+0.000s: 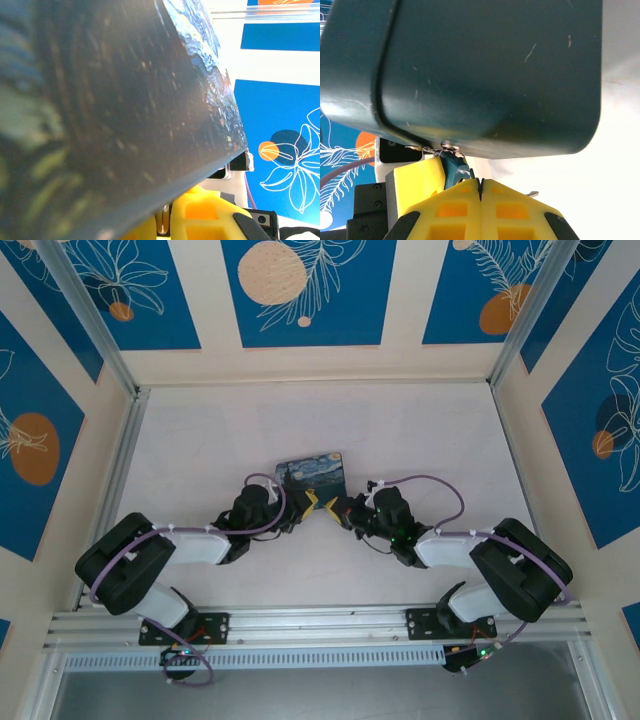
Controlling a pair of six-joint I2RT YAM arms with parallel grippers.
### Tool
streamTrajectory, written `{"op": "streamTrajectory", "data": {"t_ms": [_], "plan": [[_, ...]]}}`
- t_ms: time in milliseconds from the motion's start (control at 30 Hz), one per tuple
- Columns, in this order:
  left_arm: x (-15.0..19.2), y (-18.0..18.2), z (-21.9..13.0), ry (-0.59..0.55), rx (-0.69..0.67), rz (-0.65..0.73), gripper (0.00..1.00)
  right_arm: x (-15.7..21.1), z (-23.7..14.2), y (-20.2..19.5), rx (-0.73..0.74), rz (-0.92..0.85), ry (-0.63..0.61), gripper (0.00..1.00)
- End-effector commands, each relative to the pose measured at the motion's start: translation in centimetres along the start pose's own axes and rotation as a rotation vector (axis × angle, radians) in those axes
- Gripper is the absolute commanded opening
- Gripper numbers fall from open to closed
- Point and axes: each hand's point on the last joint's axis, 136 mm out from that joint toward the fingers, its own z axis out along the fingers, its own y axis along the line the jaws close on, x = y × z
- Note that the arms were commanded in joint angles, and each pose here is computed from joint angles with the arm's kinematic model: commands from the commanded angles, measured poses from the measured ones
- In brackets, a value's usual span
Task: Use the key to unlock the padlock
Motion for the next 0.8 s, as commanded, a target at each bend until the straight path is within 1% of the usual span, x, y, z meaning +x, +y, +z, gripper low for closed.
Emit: {"op": "streamTrajectory", "data": {"t_ms": [0,767], "plan": [[-0.63,-2.06,-0.09,-0.021,0.055,0.012,0.0,-0.01,-0.41,1.03,-0.035,-0.024,-0.004,0.0],[-0.68,-2.09,-0.13,-0.024,0.055,0.013,0.0,0.02,-0.62,1.13,-0.036,-0.028,-0.006,0.0]]}}
